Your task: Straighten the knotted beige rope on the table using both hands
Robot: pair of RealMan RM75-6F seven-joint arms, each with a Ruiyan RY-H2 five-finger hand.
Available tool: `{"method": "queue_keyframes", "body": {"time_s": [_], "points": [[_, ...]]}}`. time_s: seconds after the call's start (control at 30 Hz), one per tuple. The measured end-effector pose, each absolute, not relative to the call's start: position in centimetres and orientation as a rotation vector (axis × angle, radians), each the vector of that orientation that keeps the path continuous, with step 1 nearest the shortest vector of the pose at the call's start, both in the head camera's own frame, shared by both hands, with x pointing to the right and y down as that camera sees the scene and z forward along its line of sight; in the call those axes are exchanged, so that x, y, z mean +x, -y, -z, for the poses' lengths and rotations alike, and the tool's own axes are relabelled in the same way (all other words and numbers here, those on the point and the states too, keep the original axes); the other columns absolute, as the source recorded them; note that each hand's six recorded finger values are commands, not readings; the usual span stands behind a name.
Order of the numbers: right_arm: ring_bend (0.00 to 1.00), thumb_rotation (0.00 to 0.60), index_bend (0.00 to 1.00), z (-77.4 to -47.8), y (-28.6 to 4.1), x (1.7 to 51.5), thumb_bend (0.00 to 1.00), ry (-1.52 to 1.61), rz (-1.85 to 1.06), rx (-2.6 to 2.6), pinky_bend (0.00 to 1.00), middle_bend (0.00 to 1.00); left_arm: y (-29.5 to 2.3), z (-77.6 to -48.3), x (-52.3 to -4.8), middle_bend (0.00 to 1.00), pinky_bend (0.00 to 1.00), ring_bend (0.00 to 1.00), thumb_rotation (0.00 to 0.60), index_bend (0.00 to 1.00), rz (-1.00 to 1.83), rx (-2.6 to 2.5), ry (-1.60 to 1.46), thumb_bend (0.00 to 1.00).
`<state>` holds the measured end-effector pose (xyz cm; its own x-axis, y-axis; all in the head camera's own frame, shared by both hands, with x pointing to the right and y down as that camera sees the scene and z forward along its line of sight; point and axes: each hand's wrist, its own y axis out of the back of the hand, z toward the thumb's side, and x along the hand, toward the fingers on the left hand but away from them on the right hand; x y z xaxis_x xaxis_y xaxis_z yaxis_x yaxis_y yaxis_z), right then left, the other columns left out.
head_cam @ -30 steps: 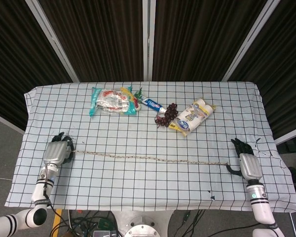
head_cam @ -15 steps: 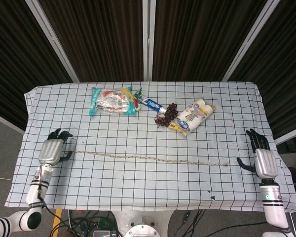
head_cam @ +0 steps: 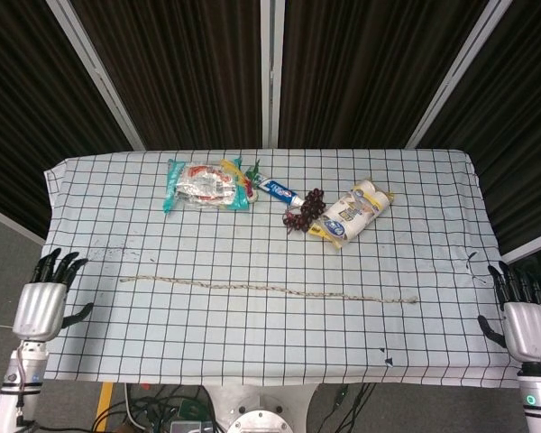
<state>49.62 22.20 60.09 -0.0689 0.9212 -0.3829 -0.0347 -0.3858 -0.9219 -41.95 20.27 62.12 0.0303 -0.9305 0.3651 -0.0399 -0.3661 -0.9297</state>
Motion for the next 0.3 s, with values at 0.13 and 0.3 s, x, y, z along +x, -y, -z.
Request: {"method": "queue_keyframes", "body": {"time_s": [0.13, 0.3], "points": [[0.00, 0.600, 0.00, -60.1, -23.4, 50.1, 0.22, 0.973, -1.603, -1.421, 0.00, 0.00, -22.4, -62.0, -42.8, 0.12, 0.11, 0.00, 0.600, 0.17, 1.477, -1.543, -1.015, 0.13], [0.00, 0.600, 0.00, -61.1, -23.5, 49.4, 0.23, 0.954, -1.602, -1.455, 0.00, 0.00, -23.2, -62.5, -42.8, 0.12, 0.13, 0.00, 0.600, 0.16, 1.490, -1.556, -1.012, 0.12]]}}
